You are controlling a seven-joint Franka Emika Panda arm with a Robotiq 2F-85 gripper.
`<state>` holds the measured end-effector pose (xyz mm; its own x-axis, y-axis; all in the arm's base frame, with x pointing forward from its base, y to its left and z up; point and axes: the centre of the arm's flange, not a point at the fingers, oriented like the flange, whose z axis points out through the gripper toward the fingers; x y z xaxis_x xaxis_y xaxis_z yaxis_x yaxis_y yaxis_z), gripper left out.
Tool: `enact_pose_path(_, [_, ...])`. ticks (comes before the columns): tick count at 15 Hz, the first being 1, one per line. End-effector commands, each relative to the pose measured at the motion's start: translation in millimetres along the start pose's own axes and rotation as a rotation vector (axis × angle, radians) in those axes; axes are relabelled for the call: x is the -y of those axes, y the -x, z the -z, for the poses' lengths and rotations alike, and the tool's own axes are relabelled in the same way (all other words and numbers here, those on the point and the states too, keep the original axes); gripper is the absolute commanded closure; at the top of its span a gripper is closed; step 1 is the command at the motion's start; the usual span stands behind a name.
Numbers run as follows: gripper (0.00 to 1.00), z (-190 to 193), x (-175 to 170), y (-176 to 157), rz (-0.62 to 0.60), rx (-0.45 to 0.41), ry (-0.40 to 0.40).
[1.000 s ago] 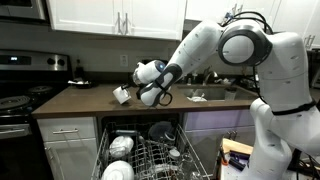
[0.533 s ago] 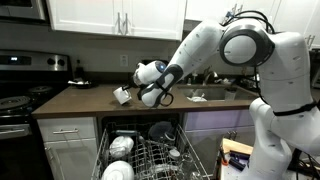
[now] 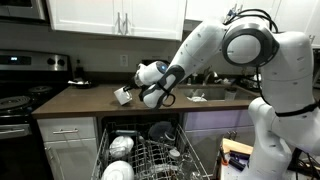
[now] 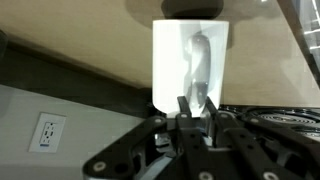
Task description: Pick the cup in the dishwasher and put it on the counter
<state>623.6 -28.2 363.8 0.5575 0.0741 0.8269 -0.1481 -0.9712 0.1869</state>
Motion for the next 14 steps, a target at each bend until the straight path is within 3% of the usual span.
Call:
enact_pose_path(1, [0.94,15.3,3.1,6.7,-0.014,0.04,0.009])
enact_pose_path(14, [0.94,23.9,6.9,11.3,-0.001,0.092,0.01])
